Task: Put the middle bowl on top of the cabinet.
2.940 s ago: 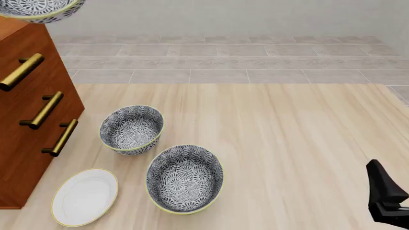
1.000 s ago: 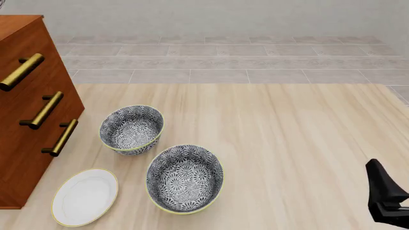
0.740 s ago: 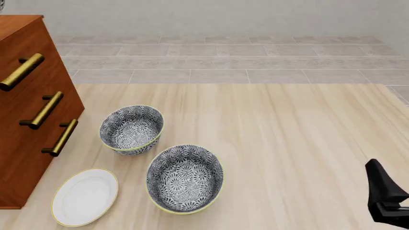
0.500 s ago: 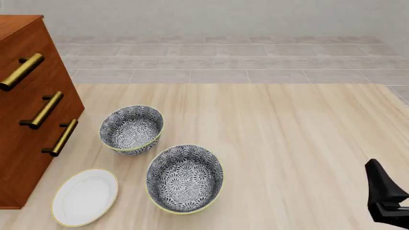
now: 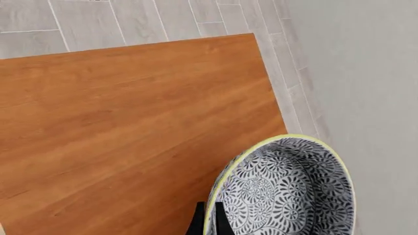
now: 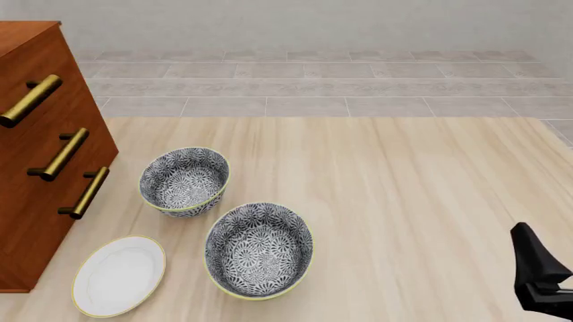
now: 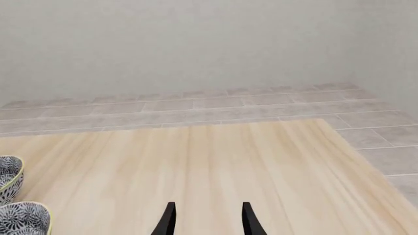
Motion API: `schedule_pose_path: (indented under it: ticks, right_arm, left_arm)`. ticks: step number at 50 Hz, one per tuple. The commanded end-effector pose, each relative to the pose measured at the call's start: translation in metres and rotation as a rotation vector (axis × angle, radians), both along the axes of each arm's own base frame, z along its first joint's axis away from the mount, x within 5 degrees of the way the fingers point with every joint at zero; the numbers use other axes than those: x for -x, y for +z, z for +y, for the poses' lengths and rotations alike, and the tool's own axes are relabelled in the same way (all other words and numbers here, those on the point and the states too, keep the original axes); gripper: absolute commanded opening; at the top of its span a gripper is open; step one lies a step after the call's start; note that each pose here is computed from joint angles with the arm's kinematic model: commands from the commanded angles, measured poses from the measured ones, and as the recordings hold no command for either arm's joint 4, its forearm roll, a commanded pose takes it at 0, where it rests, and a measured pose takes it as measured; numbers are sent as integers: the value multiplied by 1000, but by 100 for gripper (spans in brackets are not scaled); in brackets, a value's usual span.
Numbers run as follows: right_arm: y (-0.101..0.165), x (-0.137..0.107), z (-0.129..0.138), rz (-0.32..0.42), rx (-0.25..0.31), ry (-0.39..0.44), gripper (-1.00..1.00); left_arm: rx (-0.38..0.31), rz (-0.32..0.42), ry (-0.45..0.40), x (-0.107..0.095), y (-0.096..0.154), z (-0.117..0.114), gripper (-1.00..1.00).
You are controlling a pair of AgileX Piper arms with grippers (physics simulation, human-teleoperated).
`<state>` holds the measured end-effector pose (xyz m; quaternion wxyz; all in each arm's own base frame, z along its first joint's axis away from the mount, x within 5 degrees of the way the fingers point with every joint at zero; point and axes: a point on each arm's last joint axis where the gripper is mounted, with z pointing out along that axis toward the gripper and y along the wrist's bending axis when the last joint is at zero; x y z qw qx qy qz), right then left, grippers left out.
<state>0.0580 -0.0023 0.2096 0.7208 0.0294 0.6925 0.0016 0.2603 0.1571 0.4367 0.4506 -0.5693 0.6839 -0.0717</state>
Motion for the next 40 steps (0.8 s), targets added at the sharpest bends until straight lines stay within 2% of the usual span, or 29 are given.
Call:
schedule_pose_path:
  ticks: [1,16,24,25,40]
  right_arm:
    - [0,0,0,0,0,1,100]
    - [-1,1,0,3,-5,-3,100]
    - [-1,1,0,4,-6,-5,100]
    - [-1,1,0,5,-5,-5,100]
    - [-1,0,0,6,-4,0,100]
  left_arm:
    - [18,53,16,-7,-18,11,-100]
    - [0,53,13,-7,-15,15,-100]
    - [-18,20,9,-4,-6,10,-100]
    - [-21,16,5,-4,-5,9,100]
    - [-44,-36,2,9,7,-2,100]
